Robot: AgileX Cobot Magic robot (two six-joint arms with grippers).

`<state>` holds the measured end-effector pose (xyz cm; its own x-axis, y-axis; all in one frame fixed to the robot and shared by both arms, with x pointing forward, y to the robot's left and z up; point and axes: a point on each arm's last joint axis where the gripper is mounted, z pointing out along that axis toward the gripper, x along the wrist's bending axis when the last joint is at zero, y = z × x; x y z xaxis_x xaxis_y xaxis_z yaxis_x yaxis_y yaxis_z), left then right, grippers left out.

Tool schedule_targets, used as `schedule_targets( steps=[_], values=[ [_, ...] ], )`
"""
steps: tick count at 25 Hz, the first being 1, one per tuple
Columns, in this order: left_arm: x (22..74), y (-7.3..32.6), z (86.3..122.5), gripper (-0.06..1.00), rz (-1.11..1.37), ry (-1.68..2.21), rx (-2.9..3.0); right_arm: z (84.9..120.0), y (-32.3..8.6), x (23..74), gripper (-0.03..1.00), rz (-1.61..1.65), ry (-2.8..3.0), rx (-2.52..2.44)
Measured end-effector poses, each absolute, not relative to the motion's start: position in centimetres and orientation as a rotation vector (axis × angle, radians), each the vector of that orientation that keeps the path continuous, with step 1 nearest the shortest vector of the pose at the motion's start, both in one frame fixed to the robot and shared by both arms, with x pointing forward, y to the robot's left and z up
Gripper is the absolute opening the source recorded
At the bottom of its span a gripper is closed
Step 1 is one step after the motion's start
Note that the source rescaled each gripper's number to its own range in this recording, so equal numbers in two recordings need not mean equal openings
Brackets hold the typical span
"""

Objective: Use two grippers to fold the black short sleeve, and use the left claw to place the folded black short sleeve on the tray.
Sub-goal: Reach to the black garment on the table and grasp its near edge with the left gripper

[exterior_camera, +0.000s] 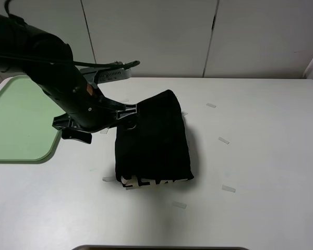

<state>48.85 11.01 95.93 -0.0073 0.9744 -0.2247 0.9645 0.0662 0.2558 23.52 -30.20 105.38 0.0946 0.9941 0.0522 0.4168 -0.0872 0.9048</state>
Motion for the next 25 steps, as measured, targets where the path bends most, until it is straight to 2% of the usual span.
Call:
schedule_targets(
  steps=[8, 25],
  values=[
    [50.8, 9.7, 91.6, 1.0, 0.026, 2.069, 1.803, 105.4, -30.2, 23.5, 1.0, 0.963, 1.421, 1.615],
    [51.9, 9.0, 87.6, 1.0, 0.024, 2.077, 1.75, 105.4, -30.2, 23.5, 1.0, 0.963, 1.421, 1.615]
  ],
)
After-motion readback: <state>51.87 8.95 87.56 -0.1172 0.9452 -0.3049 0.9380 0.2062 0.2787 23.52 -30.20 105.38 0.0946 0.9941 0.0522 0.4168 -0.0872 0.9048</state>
